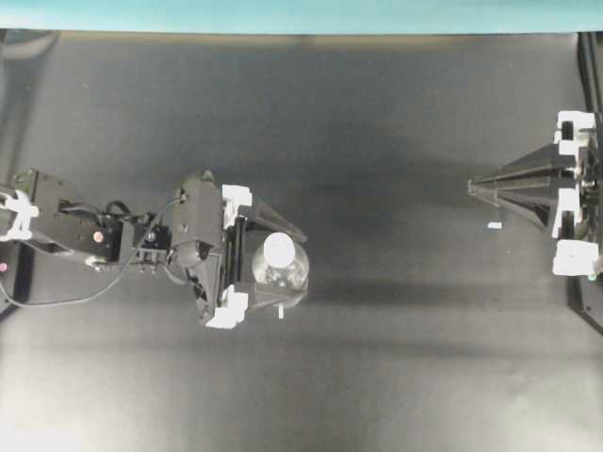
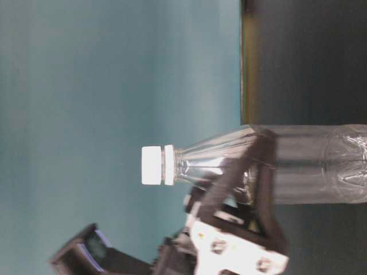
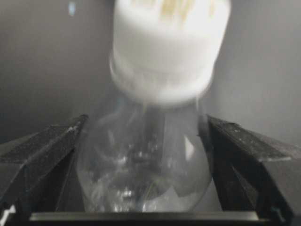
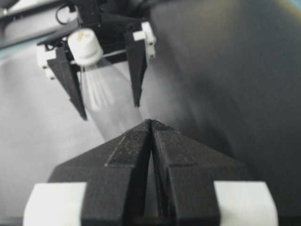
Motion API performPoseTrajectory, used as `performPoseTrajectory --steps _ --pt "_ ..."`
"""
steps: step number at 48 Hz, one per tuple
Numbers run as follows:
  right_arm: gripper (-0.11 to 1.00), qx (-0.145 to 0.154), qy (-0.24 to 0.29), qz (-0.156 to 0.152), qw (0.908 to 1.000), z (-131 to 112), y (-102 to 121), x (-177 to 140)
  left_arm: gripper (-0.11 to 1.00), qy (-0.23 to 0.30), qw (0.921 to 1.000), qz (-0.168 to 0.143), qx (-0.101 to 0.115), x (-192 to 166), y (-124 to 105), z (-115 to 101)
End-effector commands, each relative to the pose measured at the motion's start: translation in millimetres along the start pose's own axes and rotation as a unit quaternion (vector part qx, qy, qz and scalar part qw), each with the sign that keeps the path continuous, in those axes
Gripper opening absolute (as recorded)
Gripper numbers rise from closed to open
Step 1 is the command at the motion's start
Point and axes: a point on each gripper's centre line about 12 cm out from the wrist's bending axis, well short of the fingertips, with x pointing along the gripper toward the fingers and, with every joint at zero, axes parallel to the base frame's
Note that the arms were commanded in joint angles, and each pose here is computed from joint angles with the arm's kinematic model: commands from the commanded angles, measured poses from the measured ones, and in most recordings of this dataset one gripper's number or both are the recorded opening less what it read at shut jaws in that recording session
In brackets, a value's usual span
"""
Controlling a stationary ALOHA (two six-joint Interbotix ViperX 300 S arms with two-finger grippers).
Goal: Open the bottle cap by holding the bottle with the left arm and twisting the cap with the right arm.
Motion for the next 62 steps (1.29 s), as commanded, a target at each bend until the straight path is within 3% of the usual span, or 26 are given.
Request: performPoseTrajectory --steps 1,10,19,31,41,48,56,62 --pt "0.0 0.015 0.001 0.001 0.9999 8 2 1 0.97 -0.001 1.0 -0.002 0.001 2 0 -9" --pt "0.0 0.027 -0.001 0.004 0.9996 25 8 -7 0.97 0.021 0.9998 -0.004 -0.004 9 -1 -37" --pt "0.0 0.026 0.044 0.003 0.9987 22 11 -13 0.97 0.059 0.9982 -0.002 -0.005 8 0 -61" --pt "0.0 0.022 0.073 0.009 0.9971 15 16 -8 0.95 0.066 0.9978 -0.003 -0.005 6 0 -64" --pt "0.0 0.021 0.117 0.029 0.9925 40 39 11 0.83 0.069 0.9976 -0.004 0.002 7 -1 -63" --pt "0.0 0.032 0.208 0.022 0.9774 58 54 28 0.82 0.082 0.9965 -0.006 0.014 6 -2 -67" --pt "0.01 0.038 0.329 -0.01 0.9435 75 62 49 0.82 0.092 0.9955 -0.009 0.023 5 -5 -70" --pt "0.16 0.06 0.355 -0.026 0.9325 87 68 72 0.82 0.095 0.9951 -0.009 0.023 5 -4 -71"
